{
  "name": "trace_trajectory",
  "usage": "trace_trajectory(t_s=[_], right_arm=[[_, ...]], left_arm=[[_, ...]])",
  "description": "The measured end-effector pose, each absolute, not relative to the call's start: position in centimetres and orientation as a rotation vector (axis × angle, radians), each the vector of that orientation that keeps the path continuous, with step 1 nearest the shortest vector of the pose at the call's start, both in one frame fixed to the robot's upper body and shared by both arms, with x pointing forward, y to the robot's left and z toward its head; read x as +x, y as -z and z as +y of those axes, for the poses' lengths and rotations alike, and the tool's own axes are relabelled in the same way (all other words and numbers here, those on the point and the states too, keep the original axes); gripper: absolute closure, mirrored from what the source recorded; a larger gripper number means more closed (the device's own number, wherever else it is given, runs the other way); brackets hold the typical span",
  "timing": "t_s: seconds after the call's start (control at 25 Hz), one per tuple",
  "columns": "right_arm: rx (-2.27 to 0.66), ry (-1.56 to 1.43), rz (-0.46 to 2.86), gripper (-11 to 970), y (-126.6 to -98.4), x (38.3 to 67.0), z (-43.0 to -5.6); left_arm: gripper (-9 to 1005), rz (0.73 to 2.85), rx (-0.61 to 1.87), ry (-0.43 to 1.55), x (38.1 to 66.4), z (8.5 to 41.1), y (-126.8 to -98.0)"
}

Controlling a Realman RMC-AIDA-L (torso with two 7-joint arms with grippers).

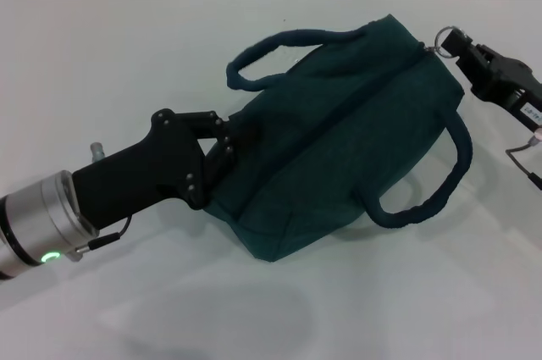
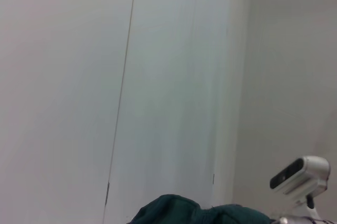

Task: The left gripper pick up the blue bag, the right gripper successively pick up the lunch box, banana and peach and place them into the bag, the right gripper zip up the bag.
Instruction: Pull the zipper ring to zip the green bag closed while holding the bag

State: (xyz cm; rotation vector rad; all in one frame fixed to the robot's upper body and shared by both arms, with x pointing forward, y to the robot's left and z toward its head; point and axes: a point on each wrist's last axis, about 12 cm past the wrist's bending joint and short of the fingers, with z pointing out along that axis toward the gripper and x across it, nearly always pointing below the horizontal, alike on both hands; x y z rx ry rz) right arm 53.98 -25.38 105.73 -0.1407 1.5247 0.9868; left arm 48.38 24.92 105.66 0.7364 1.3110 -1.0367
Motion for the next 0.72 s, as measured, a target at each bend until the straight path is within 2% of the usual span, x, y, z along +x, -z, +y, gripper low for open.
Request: trace_trajectory(t_s=[0.28,0.72], right_arm=[[-0.139,-0.928,1.591,953,-105.4,55.3,-25.1],[-0.234,-0.93,1.657,953,-104.8,55.3,-23.6]], left_arm=[[942,1.317,0.748,1.053,48.1,24.6,-105.4],[942,1.326,0.707,1.121,48.5,23.8,-105.8]])
